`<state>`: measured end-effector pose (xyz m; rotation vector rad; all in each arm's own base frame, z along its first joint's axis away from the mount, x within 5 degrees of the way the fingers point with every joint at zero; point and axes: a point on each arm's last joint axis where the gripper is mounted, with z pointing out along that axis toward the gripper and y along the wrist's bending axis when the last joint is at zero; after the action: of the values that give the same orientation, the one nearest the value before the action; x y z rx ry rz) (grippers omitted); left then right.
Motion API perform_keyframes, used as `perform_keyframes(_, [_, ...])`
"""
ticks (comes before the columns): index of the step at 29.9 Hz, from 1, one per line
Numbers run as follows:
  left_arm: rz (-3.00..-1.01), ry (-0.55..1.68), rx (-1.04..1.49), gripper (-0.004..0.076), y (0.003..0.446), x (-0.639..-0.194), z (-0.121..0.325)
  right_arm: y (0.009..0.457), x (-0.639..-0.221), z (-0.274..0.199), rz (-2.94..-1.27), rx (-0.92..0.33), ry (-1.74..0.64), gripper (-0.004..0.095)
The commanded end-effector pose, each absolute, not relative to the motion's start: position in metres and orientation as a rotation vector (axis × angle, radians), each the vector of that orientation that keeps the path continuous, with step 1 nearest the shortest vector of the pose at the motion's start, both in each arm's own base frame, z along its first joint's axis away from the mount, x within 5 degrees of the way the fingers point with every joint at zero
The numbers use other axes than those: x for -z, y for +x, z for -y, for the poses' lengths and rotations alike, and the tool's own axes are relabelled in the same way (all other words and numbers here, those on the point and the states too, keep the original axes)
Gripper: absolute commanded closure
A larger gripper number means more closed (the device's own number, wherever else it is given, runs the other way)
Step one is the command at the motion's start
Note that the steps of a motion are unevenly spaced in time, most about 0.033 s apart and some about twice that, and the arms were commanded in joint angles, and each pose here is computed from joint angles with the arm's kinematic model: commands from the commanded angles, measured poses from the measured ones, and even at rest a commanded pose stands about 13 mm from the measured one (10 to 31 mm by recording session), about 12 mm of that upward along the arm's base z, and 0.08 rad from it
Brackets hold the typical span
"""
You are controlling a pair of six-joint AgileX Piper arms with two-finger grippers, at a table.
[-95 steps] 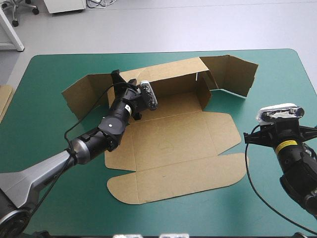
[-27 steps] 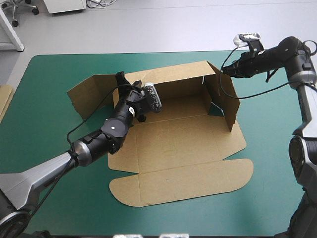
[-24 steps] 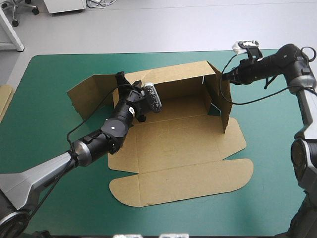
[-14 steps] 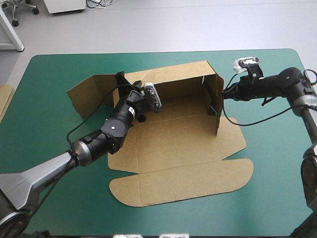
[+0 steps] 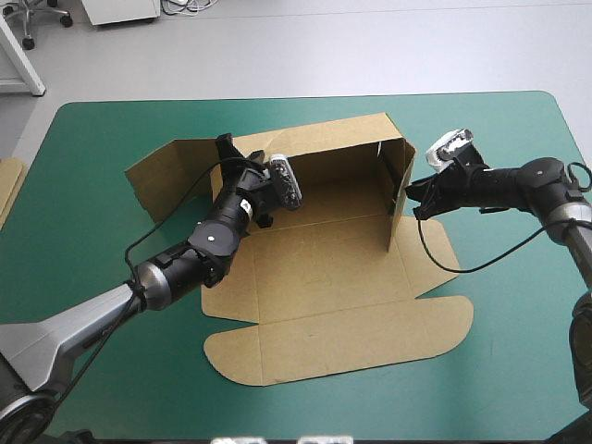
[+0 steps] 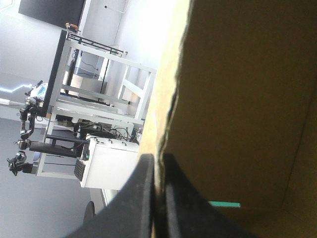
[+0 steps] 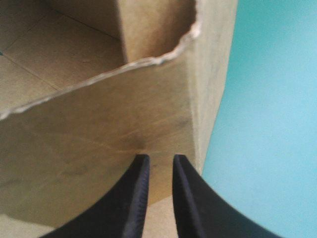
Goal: Fold the box
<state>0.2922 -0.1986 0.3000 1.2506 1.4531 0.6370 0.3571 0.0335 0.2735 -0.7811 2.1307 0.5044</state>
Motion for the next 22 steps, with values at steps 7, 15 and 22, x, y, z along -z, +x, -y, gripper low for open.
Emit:
perform_keyframes(7, [-1.365,1.218,-0.643,0.0734,0.286,-0.324,0.198,0.352,-0.305,-0.039,-1.951,-0.505,-0.84,0.0233])
perform_keyframes(15, [-1.362,1.256,-0.644,0.0734,0.289,-0.316,0.202,0.354,-0.307,-0.041,-1.901,-0.528,-0.818,0.0234])
perform_keyframes(22, [-1.385,1.268,-0.669,0.0734,0.295,-0.305,0.204,0.363,-0.298,-0.042,-1.893,-0.574,-0.768,0.0234])
